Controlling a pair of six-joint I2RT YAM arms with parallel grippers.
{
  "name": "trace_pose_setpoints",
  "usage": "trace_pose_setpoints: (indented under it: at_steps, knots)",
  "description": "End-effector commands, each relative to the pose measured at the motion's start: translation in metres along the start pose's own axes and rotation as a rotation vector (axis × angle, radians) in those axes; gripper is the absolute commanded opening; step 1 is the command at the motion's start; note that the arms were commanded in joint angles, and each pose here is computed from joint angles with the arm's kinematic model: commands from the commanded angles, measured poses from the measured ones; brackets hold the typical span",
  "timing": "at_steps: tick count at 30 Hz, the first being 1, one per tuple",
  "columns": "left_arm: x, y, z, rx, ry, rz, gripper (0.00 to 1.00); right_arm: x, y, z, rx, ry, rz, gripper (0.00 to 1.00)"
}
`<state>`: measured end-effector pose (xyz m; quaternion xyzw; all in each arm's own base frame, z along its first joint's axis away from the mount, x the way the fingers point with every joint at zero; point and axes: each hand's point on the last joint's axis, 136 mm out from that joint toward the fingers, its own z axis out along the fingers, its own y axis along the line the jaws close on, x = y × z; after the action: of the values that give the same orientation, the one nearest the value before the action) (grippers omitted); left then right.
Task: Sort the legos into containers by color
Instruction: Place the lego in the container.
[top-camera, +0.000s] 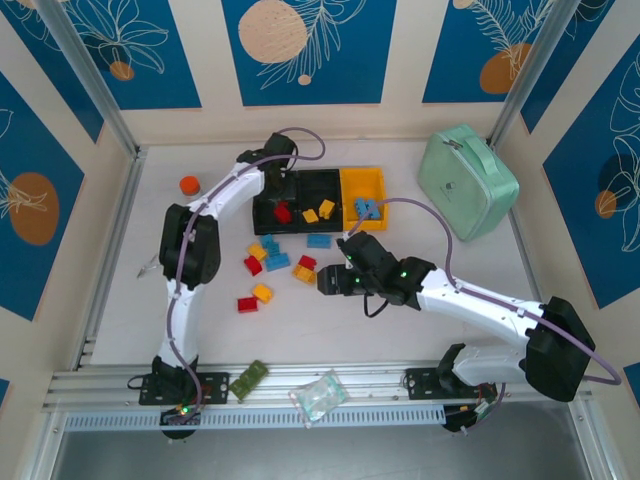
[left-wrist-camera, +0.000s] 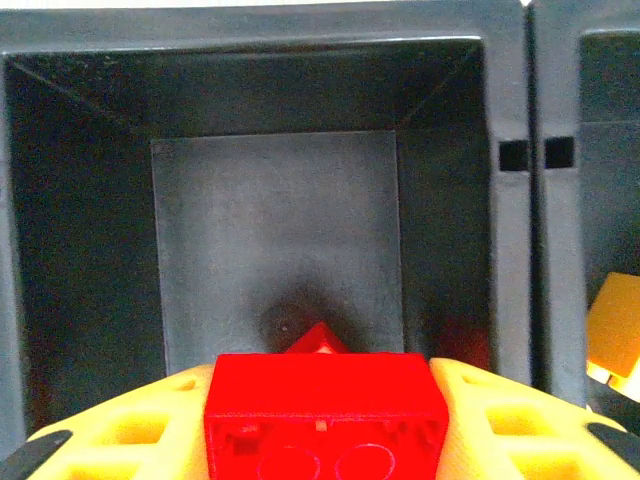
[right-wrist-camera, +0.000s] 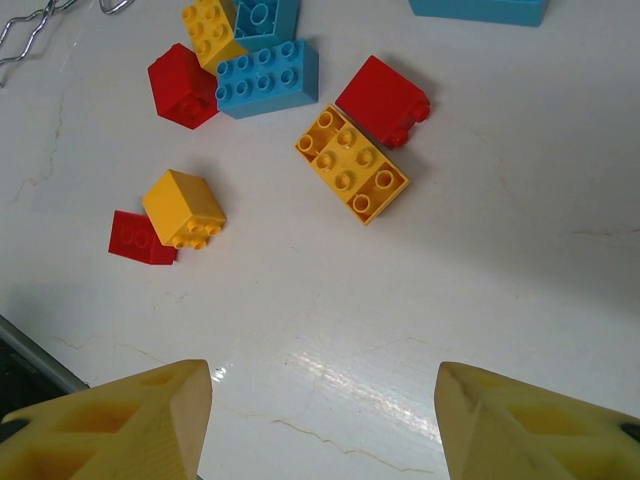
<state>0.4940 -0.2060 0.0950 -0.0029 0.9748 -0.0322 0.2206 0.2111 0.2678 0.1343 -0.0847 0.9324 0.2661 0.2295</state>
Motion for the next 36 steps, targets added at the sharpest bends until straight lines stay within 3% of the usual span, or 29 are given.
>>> trace_pose_setpoints:
  at_steps: [1, 11, 21, 27, 36]
  knots:
    - [-0.002, 0.012, 0.002, -0.044, 0.015, -0.003, 0.45, 0.001, -0.008, -0.003, 0.023, -0.009, 0.019, 0.61]
    - [-0.006, 0.012, -0.006, -0.035, 0.002, -0.015, 0.63, 0.002, -0.008, -0.002, 0.022, -0.008, 0.023, 0.61]
    - [-0.004, 0.006, -0.065, 0.063, -0.066, -0.014, 0.65, -0.001, -0.003, -0.003, 0.011, -0.015, 0.007, 0.61]
    - [0.035, 0.016, -0.097, 0.109, -0.077, 0.000, 0.65, -0.002, -0.002, -0.004, 0.008, -0.011, -0.010, 0.61]
    - [0.118, 0.047, -0.113, 0.116, -0.010, -0.028, 0.66, 0.004, 0.004, -0.005, -0.023, 0.000, -0.025, 0.62]
